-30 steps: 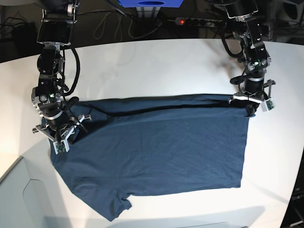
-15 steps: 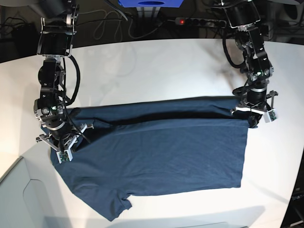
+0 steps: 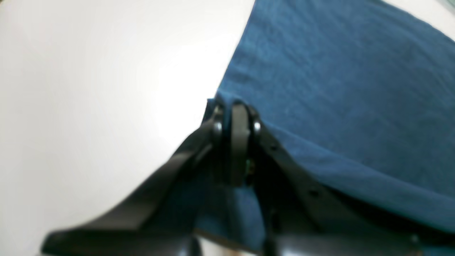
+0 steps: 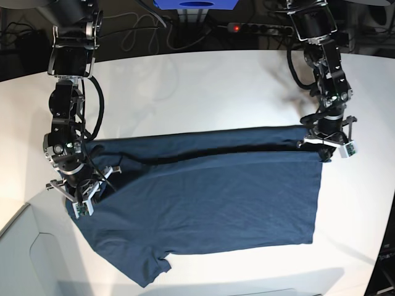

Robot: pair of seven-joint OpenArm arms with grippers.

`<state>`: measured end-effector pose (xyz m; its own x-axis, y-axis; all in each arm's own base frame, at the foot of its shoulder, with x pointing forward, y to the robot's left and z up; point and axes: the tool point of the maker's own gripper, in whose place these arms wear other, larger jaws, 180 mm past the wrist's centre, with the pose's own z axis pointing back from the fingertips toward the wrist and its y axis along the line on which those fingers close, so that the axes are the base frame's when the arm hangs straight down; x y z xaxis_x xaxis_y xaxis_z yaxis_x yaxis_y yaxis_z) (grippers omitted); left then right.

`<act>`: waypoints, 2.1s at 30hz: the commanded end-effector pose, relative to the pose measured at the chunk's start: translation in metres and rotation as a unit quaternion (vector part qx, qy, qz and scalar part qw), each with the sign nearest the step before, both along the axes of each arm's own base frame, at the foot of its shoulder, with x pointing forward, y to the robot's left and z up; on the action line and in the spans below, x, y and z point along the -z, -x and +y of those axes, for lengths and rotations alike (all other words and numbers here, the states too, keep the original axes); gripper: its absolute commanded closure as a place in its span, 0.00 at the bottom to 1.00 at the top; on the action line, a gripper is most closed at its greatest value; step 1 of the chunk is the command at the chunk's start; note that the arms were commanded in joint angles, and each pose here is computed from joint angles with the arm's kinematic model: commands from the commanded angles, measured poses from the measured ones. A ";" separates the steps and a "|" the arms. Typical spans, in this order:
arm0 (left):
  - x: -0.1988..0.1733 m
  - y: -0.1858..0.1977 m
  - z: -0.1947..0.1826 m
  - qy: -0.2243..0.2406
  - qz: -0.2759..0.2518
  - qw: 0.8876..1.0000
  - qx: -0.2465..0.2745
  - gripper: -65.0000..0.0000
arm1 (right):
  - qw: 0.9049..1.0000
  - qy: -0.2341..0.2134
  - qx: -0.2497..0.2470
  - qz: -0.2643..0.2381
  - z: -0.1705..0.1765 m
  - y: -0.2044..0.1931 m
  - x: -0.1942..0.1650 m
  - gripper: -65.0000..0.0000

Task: Fold the T-shirt properly
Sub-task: 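Lift the collar edge and fold it over toward the hem, then drag the held collar edge back toward the robot, flattening the shirt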

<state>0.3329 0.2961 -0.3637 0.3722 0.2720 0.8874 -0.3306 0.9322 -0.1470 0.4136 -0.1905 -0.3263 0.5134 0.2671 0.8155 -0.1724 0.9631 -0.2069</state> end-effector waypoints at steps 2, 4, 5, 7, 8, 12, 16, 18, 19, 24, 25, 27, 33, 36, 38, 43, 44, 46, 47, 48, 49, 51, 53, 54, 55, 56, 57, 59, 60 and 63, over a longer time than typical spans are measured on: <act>-0.026 -0.015 0.007 -0.015 -0.039 0.999 -0.002 1.00 | 0.999 0.001 -0.002 -0.032 -0.002 -0.011 -0.020 1.00; -0.026 -0.015 0.007 -0.015 -0.040 0.999 -0.002 1.00 | 0.999 0.001 -0.002 -0.032 -0.002 -0.011 -0.020 1.00; -0.027 -0.016 0.007 -0.015 -0.041 0.999 -0.002 1.00 | 0.999 0.001 -0.002 -0.032 -0.002 -0.011 -0.020 1.00; -0.031 -0.020 0.007 -0.015 -0.046 0.999 -0.002 1.00 | 0.999 0.001 -0.002 -0.032 -0.002 -0.011 -0.020 1.00; -0.033 -0.022 0.007 -0.015 -0.050 0.999 -0.002 1.00 | 0.999 0.001 -0.002 -0.032 -0.002 -0.011 -0.020 1.00; -0.034 -0.024 0.007 -0.013 -0.048 0.999 -0.004 1.00 | 1.000 0.002 -0.001 -0.029 -0.002 -0.011 -0.020 0.95; -0.032 -0.026 0.007 -0.001 -0.025 1.000 -0.003 0.77 | 1.000 0.004 0.000 -0.029 -0.004 -0.010 -0.020 0.67; -0.032 -0.026 0.006 0.000 -0.022 1.000 -0.001 0.61 | 1.000 0.004 -0.001 -0.031 -0.003 -0.011 -0.021 0.48; -0.033 -0.026 0.005 -0.001 -0.025 1.000 0.000 0.56 | 0.999 0.004 -0.001 -0.033 -0.004 -0.011 -0.022 0.41; -0.043 -0.018 0.004 -0.011 -0.034 0.999 0.003 0.52 | 0.999 0.008 0.000 -0.043 -0.006 -0.010 -0.029 0.26; -0.046 -0.014 0.004 -0.016 -0.038 0.999 0.004 0.52 | 0.999 0.010 0.001 -0.043 -0.007 -0.008 -0.030 0.26; -0.049 0.002 0.009 -0.022 -0.038 0.999 -0.005 0.52 | 0.999 0.017 0.008 -0.039 -0.017 0.003 -0.027 0.26; -0.008 0.033 0.019 0.003 0.009 0.999 -0.036 0.52 | 0.999 0.022 0.017 -0.029 -0.024 0.035 -0.015 0.26; 0.016 0.039 0.020 0.019 0.038 0.998 -0.043 0.52 | 0.999 0.026 0.014 -0.019 -0.023 0.049 -0.007 0.26; 0.022 0.035 0.018 0.026 0.042 0.998 -0.041 0.52 | 0.999 0.029 0.012 -0.016 -0.022 0.056 -0.005 0.26; 0.029 0.031 0.018 0.035 0.048 0.997 -0.045 0.52 | 0.999 0.036 0.007 -0.010 -0.021 0.070 -0.003 0.26; 0.029 0.031 0.018 0.035 0.048 0.997 -0.045 0.52 | 0.999 0.038 0.011 -0.010 -0.024 0.072 -0.002 0.26; 0.030 0.031 0.018 0.036 0.048 0.997 -0.045 0.52 | 0.999 0.041 0.029 -0.010 -0.038 0.079 -0.004 0.26; 0.030 0.031 0.018 0.036 0.048 0.997 -0.045 0.52 | 0.998 0.043 0.037 -0.010 -0.044 0.080 -0.005 0.26; 0.030 0.031 0.018 0.036 0.049 0.997 -0.045 0.53 | 0.998 0.044 0.044 -0.011 -0.050 0.081 -0.006 0.26; 0.031 0.032 0.017 0.037 0.050 0.997 -0.045 0.53 | 0.997 0.045 0.055 -0.011 -0.058 0.083 -0.007 0.26; 0.032 0.034 0.017 0.037 0.052 0.997 -0.045 0.57 | 0.996 0.048 0.075 -0.013 -0.072 0.086 -0.009 0.26; 0.034 0.035 0.017 0.037 0.054 0.997 -0.045 0.68 | 0.994 0.048 0.093 -0.009 -0.086 0.090 -0.008 0.26; 0.034 0.035 0.017 0.037 0.054 0.997 -0.045 0.74 | 0.994 0.046 0.097 -0.004 -0.089 0.091 -0.004 0.27; 0.034 0.035 0.017 0.037 0.054 0.997 -0.046 0.79 | 0.994 0.044 0.100 0.005 -0.091 0.091 0.003 0.27; 0.034 0.035 0.017 0.037 0.054 0.997 -0.046 0.84 | 0.994 0.047 0.098 0.014 -0.095 0.092 0.008 0.27; 0.034 0.035 0.017 0.037 0.054 0.997 -0.046 0.88 | 0.994 0.047 0.090 0.025 -0.095 0.093 0.015 0.27; 0.033 0.036 0.018 0.037 0.053 0.997 -0.047 0.95 | 0.996 0.039 0.074 0.037 -0.092 0.085 0.024 0.27; 0.033 0.036 0.018 0.037 0.053 0.997 -0.047 0.99 | 0.996 0.034 0.066 0.047 -0.091 0.082 0.030 0.27; 0.033 0.036 0.018 0.037 0.053 0.997 -0.047 1.00 | 0.996 0.026 0.058 0.059 -0.092 0.074 0.039 0.27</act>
